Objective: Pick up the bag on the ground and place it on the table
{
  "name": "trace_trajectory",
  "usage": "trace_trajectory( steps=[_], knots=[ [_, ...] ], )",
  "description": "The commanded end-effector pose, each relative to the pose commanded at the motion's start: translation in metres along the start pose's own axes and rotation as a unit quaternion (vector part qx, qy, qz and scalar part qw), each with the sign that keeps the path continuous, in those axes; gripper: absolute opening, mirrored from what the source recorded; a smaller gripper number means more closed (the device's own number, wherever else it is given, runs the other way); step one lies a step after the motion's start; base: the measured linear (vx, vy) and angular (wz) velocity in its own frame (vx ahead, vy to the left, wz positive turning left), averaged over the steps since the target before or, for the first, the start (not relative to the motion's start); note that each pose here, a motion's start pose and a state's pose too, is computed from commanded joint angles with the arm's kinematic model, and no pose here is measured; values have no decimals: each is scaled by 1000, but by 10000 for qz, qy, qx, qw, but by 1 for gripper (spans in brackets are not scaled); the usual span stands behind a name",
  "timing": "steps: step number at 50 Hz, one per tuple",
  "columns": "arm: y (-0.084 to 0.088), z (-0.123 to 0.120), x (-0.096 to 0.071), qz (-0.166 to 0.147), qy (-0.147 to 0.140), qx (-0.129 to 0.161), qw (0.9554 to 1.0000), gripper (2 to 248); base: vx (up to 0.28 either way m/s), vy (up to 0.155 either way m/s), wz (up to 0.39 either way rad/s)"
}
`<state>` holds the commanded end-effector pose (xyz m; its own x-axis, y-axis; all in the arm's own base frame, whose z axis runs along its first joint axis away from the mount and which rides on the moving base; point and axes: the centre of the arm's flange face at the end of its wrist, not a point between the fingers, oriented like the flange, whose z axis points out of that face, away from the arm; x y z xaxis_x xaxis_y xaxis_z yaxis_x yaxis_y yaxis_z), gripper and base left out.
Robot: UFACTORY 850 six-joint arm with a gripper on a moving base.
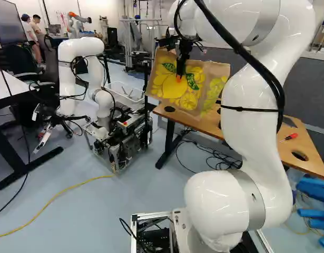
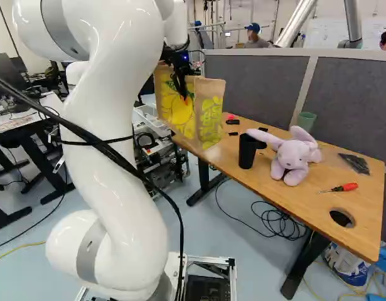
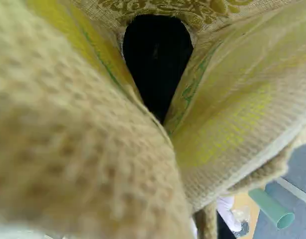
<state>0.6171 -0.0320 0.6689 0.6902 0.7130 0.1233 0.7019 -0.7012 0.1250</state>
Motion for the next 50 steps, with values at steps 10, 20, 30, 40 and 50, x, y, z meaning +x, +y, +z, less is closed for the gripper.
trace_trajectory(
  steps=[10, 20, 30, 40, 50],
  knots=[
    [0, 0, 0, 0, 0, 0, 10000, 23, 0, 0, 0],
    [0, 0, 0, 0, 0, 0, 10000, 23, 0, 0, 0],
    [0, 0, 0, 0, 0, 0, 10000, 23, 0, 0, 0],
    [0, 2, 0, 0, -9, 11, 10000, 23, 0, 0, 0],
    [2, 15, 2, 1, -77, 87, 9999, 23, 0, 0, 0]
  ],
)
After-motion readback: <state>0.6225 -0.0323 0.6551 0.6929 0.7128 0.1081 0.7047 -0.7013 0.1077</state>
